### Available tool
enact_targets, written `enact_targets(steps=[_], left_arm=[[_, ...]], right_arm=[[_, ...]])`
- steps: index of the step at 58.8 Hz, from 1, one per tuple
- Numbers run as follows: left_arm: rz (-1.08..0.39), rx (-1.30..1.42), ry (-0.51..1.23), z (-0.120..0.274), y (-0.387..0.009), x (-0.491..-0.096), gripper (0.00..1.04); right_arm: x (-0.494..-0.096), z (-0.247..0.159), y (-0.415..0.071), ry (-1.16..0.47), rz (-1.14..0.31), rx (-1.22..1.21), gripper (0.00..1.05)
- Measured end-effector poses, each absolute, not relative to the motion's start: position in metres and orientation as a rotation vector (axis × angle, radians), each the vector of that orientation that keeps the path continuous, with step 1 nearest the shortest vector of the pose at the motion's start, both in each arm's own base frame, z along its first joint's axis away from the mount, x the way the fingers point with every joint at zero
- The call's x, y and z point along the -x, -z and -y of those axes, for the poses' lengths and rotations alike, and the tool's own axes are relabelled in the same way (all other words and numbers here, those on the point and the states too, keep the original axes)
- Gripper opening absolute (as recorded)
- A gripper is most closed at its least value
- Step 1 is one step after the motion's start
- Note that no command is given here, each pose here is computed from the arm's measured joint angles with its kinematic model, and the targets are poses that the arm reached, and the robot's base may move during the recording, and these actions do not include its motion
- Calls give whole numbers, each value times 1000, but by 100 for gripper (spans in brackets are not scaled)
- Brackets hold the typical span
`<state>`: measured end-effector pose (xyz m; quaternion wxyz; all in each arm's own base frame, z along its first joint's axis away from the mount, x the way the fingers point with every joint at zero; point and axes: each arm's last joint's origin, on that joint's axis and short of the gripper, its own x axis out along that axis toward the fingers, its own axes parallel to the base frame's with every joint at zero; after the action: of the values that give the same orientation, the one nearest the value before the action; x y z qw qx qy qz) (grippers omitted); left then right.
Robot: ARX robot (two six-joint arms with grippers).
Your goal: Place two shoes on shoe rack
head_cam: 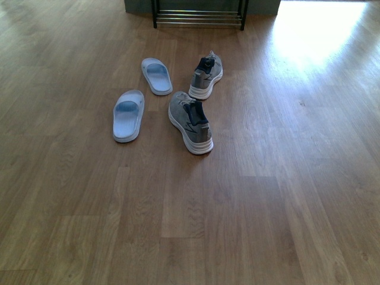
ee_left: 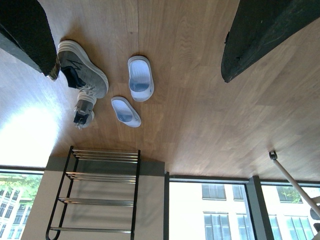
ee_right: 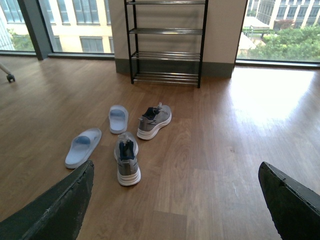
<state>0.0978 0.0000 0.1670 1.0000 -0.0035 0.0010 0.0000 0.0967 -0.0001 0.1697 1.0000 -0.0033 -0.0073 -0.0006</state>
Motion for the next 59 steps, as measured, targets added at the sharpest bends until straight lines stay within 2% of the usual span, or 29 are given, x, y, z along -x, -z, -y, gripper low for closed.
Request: enact_targets(steps=[59], left_arm=[[-2, 7, 0, 0, -167, -98, 95]], right_arm=[[-97, 0, -170, 1, 15, 7, 95]])
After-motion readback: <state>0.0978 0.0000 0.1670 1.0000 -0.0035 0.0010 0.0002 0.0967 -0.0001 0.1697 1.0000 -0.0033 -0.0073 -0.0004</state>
